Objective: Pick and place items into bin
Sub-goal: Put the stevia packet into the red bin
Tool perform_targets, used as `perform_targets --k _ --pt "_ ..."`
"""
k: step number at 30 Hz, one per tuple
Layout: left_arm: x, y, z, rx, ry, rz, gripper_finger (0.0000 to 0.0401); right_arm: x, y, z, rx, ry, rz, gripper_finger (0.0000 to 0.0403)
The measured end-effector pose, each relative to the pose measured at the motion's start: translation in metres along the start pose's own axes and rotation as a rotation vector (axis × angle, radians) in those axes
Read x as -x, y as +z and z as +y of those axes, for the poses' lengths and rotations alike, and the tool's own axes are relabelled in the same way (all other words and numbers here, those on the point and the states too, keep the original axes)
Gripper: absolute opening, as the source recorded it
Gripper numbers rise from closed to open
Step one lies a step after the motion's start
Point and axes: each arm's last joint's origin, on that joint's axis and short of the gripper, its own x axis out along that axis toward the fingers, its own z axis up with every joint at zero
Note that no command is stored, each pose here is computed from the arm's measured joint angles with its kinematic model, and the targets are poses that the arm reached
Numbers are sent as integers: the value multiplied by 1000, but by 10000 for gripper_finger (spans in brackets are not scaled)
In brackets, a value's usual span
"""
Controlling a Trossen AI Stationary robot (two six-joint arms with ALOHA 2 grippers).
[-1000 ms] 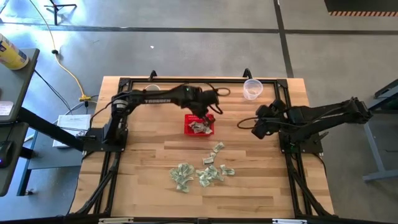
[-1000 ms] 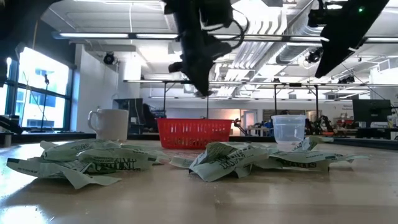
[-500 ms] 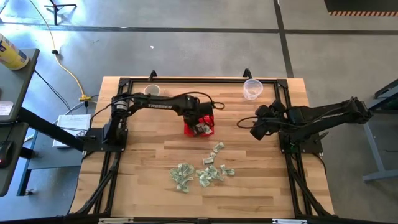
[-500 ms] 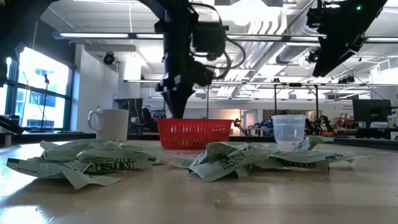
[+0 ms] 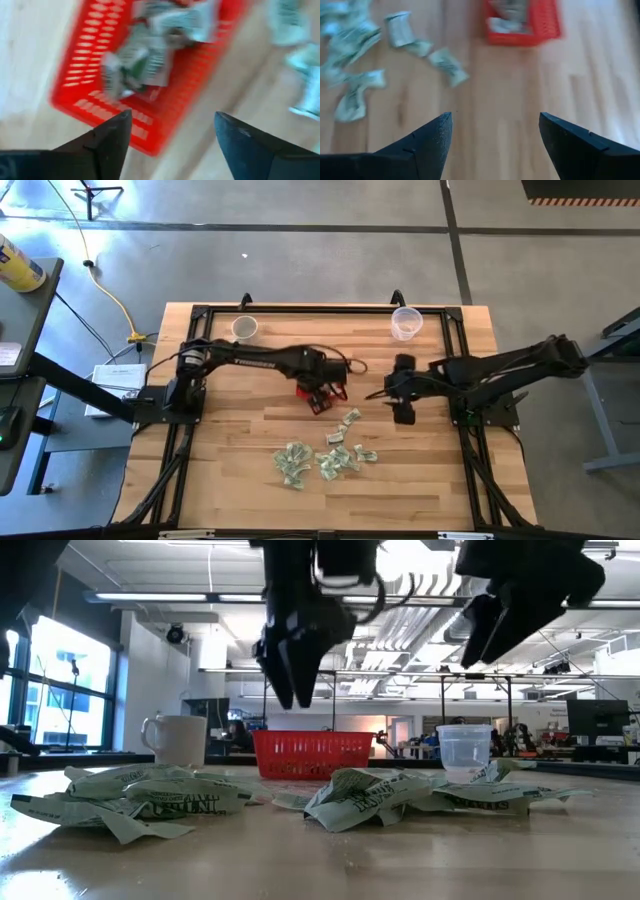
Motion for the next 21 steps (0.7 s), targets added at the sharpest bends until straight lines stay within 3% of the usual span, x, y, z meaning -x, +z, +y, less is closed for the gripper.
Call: perform_targets --k 5,9,13,16,21 --pt "14 -19 -44 20 -3 -46 316 -17 8 7 146 89 -15 289" --pt "22 -47 -85 120 4 -86 290 -25 8 14 170 96 19 289" --pt "33 -84 -125 241 -8 -135 262 -36 7 27 306 165 43 289" --pt "33 -98 -135 335 15 -169 247 -54 10 37 380 211 37 289" --pt "30 -111 -136 391 74 -157 237 -88 16 48 384 282 6 289"
